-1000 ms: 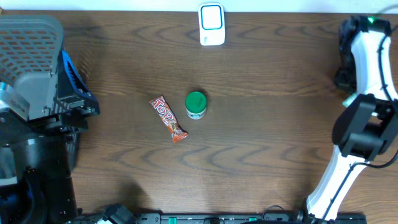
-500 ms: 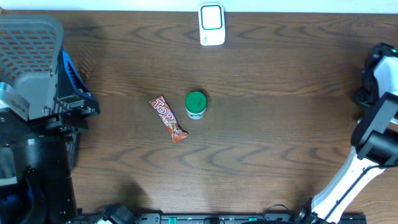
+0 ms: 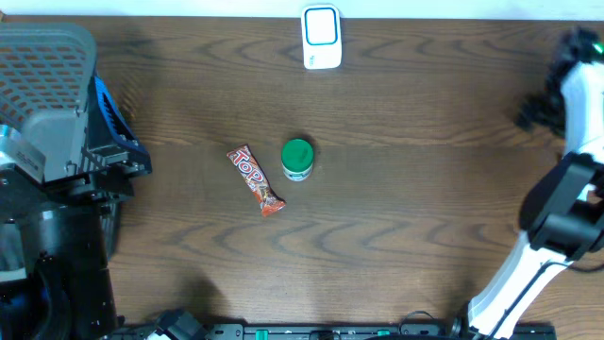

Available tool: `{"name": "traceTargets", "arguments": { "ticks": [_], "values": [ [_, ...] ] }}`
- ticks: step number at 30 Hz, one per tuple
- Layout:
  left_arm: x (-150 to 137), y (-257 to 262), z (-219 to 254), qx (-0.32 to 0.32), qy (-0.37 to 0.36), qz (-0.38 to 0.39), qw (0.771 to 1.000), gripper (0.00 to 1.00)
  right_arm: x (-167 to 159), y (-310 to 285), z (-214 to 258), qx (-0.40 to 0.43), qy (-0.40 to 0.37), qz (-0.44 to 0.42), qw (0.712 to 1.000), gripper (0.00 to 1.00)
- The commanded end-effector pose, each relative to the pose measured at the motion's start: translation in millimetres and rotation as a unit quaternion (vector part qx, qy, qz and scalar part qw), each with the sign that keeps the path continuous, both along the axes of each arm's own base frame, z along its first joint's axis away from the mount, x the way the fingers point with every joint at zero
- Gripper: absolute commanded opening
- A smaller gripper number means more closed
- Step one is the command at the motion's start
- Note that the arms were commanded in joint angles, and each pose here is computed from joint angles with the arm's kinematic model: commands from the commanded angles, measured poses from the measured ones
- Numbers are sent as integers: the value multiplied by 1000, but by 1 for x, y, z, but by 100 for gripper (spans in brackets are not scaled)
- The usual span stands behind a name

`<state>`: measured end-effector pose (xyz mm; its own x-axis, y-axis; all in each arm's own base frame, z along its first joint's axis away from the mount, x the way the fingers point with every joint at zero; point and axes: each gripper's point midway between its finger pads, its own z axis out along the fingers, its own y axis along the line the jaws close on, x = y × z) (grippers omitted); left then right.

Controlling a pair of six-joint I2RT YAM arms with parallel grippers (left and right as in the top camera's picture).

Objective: Scan the item barcode
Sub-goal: 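Carry the teal pack to the right edge beside the Kleenex pack, then move the right gripper to the green-capped bottle and grasp it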

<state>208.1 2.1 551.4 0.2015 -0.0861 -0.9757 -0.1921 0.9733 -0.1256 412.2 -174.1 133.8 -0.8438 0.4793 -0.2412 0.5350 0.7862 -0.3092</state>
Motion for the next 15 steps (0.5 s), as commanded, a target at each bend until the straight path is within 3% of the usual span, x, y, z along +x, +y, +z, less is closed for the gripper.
{"name": "traceTargets", "arguments": {
  "ticks": [1,4,6,10,11,12,15],
  "values": [
    [-1,2,-1,5,2,5,1000,98,28,104,49,117,-96,105,983,99],
    [-1,2,-1,5,1,5,1000,98,33,195,63,234,-121,187,946,99],
    [-1,2,-1,5,2,5,1000,98,23,266,71,336,-115,244,902,99],
    [-1,2,-1,5,1,5,1000,98,2,351,83,420,-99,307,848,99],
    [-1,2,-1,5,2,5,1000,98,1,365,84,427,-101,298,848,94],
    [-1,2,-1,5,2,5,1000,98,-1,377,85,433,-98,274,853,98],
    [-1,2,-1,5,2,5,1000,98,-22,398,74,432,-57,101,894,99]
  ]
}}
